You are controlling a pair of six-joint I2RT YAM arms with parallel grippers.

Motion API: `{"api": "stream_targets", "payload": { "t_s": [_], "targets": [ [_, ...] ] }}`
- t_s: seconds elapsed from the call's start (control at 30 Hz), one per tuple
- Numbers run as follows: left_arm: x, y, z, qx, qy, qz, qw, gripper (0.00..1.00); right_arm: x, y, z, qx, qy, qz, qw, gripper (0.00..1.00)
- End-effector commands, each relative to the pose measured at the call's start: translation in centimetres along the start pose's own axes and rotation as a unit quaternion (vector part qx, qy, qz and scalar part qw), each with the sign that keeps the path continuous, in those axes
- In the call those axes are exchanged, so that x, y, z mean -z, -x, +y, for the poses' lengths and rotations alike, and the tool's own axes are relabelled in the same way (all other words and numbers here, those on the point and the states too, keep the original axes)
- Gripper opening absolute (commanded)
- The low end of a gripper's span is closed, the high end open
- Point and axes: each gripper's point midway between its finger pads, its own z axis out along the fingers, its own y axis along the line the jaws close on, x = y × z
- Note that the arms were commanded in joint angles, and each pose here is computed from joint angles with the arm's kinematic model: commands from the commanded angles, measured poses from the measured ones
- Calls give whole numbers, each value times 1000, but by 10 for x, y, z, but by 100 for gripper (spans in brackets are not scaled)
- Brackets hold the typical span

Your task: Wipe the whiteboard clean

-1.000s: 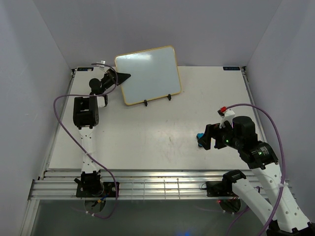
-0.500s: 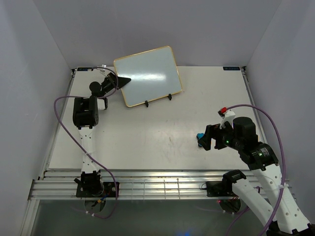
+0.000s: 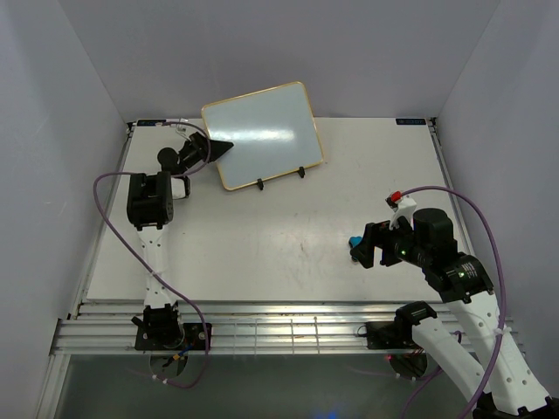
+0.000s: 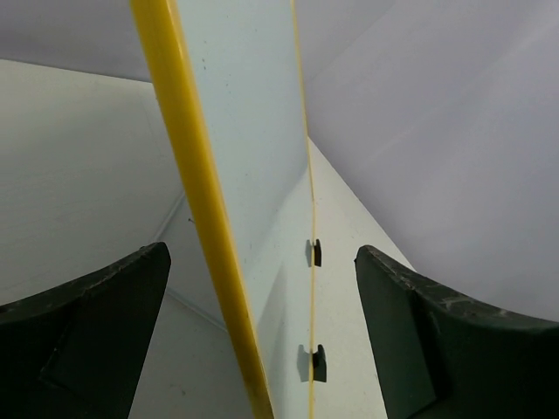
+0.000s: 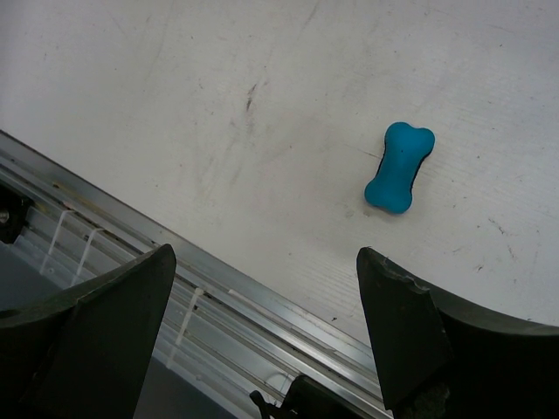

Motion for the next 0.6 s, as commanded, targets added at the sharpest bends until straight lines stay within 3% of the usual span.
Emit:
{"api": "stream_targets", "payload": {
  "t_s": [0.0, 0.3, 0.4, 0.57],
  "targets": [
    [2, 57, -49, -117, -24, -55, 991, 98, 0, 11, 3, 17, 11, -26, 999, 90],
    [26, 96, -67, -132, 75, -98, 984, 98, -2, 9, 0, 16, 4, -29, 999, 90],
    [42, 119, -76, -129, 140, -152, 970, 98, -5, 8, -6, 8, -12, -24, 1000, 90],
    [67, 132, -80, -97, 257, -170, 947, 98, -8, 9, -15, -2, -36, -15, 999, 90]
  ]
}}
